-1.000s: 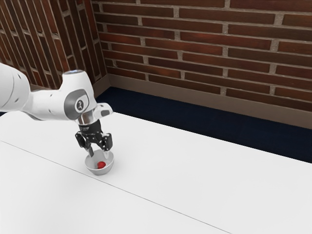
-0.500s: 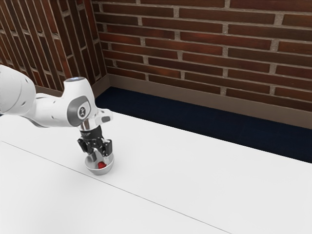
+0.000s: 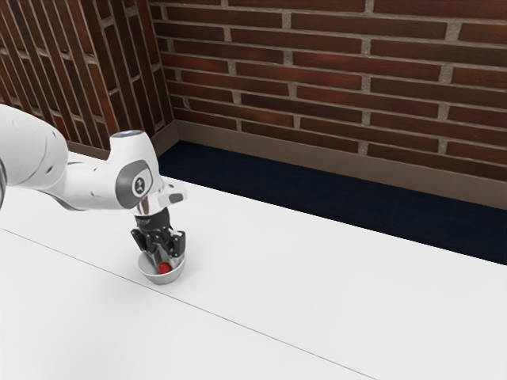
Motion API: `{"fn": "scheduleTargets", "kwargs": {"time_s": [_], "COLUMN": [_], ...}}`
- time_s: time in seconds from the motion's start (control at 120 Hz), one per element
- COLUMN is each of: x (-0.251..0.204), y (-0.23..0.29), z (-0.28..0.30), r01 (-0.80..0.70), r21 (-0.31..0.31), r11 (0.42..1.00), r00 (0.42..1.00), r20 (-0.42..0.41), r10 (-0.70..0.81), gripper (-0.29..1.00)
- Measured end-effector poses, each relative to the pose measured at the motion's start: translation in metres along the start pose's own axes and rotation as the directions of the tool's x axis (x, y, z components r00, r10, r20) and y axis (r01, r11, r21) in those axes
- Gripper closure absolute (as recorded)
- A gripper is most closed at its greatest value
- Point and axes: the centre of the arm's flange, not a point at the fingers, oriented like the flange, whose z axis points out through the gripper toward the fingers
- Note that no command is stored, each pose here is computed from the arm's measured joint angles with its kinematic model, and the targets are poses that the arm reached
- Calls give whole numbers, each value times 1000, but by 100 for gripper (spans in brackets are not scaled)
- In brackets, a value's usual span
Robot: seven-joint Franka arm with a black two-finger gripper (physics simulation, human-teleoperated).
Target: Take strawberry from the bowl
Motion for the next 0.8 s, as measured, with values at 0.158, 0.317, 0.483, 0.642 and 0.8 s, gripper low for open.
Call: {"fn": "scheduleTargets", "kwargs": {"time_s": [0.158, 0.317, 0.483, 0.642, 0.8], "x": [-2, -3, -4, -4, -4], "y": [-1, -1, 1, -1, -1], "z": [-1, -1, -5, -9, -7], "r01": [2, 0, -5, -6, -8], "r21": [-4, -6, -5, -3, -2], "r11": [1000, 1000, 1000, 1000, 1000], "r00": [1000, 1000, 1000, 1000, 1000], "r20": [7, 13, 11, 10, 16], "r10": [-2, 0, 5, 6, 8], "gripper": [44, 49, 51, 52, 53]}}
